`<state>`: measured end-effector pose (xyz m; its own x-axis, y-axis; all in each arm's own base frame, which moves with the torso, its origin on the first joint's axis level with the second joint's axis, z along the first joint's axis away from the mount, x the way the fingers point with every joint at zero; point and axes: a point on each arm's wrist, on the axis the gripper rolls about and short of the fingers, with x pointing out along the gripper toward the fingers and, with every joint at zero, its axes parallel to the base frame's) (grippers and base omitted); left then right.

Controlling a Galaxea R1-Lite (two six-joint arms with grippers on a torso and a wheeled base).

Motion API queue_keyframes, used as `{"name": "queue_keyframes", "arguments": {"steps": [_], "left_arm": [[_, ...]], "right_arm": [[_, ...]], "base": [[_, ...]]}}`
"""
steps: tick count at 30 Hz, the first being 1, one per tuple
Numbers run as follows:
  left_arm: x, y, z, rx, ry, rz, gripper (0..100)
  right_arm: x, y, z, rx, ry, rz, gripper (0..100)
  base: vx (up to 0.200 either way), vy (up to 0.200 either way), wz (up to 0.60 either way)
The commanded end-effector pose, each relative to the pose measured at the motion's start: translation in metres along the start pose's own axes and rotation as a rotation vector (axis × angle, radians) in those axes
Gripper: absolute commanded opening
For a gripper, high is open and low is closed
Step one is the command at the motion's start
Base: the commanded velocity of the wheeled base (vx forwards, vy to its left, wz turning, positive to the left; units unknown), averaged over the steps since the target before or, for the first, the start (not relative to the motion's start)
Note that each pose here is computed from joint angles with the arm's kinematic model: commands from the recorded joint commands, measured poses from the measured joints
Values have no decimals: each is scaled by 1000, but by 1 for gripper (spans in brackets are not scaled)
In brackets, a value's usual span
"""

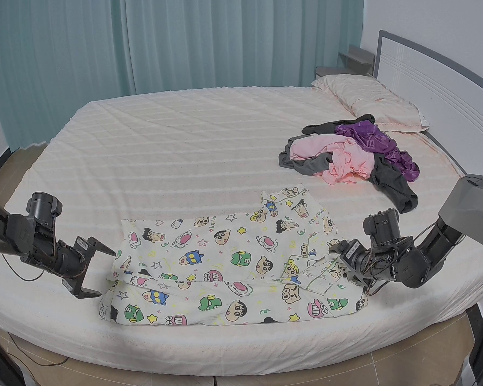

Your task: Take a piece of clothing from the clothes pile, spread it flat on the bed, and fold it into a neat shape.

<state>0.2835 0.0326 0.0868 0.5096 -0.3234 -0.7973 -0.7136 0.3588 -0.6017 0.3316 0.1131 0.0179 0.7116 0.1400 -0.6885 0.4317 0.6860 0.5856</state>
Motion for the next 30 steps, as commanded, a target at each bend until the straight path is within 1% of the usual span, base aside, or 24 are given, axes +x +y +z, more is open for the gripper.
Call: {"name": "queue_keyframes", "arguments": {"steps": [1,5,9,19,29,30], "left_arm": [[0,1,0,-2,1,2,100],[1,1,0,-2,2,3,100],[1,1,0,-1,2,3,100],[1,1,0,-1,2,3,100],[1,1,0,0,2,4,100],[1,1,0,0,2,4,100]], "right_arm": [[-1,3,2,3,-8,17,100],[-2,9,5,6,-43,75,100],[-3,14,8,6,-56,97,100],[9,7,4,4,-39,68,100],[12,4,3,7,-37,58,100],[12,4,3,7,-39,59,0]], "base": [[0,0,0],[0,0,0],[0,0,0],[0,0,0],[0,0,0],[0,0,0]]}}
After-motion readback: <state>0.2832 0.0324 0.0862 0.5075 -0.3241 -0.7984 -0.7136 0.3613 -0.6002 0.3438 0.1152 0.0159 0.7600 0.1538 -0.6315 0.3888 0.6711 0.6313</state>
